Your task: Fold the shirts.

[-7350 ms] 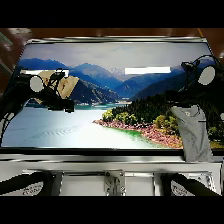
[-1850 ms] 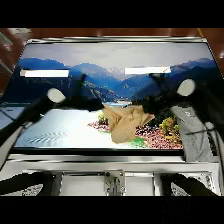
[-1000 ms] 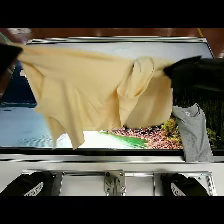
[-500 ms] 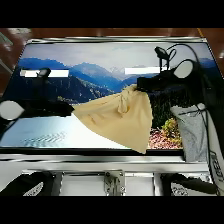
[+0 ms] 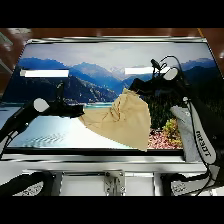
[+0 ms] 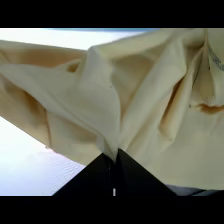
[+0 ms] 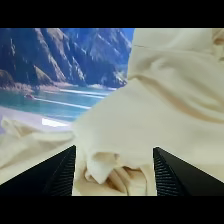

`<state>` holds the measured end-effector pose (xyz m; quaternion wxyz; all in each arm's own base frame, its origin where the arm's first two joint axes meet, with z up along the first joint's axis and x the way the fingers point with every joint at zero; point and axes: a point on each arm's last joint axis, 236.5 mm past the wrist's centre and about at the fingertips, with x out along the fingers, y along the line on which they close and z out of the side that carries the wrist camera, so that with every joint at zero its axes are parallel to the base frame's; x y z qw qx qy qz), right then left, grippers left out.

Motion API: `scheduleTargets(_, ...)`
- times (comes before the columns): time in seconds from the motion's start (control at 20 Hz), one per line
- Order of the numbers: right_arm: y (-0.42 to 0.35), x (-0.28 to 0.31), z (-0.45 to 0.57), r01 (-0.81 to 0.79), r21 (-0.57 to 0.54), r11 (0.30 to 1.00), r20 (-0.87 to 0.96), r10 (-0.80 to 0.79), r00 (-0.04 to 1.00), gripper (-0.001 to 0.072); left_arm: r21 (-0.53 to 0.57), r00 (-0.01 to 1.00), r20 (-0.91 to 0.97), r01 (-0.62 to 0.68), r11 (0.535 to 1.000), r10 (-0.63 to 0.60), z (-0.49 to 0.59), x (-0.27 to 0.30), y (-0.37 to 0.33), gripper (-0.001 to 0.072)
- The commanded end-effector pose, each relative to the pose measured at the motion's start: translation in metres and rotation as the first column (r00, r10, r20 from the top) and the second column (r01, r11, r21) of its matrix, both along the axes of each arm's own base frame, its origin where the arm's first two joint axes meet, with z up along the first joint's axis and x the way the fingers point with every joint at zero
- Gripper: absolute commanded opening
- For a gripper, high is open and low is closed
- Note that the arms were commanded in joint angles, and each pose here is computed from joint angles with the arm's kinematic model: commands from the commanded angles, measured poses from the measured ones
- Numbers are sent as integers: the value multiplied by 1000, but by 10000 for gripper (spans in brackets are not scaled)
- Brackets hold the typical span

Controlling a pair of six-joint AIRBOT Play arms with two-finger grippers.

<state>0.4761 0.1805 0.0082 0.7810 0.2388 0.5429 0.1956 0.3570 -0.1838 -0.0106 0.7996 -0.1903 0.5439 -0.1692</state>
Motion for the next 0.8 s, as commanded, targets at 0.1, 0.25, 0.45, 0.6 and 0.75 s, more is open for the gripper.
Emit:
scheduleTargets(0.1,-134,-108,-6,-199,-254,947,-364,98,926,598,-43,996,36,-81,996,82,47,40,40,38)
scheduleTargets(0.25,-153,-189,-39,-145,-143,979,-575,37,818,598,-25,999,38,-12,1000,13,57,35,42,38)
scheduleTargets(0.45,-94,-229,-96,6,34,999,-594,15,805,650,-19,999,31,42,999,-41,56,27,28,38)
scheduleTargets(0.6,-65,-231,-120,29,54,998,-566,7,825,651,-20,998,31,55,998,-55,56,24,23,39)
scheduleTargets(0.75,-48,-227,-135,2,28,1000,-549,13,836,650,-18,998,33,54,998,-54,56,25,23,38)
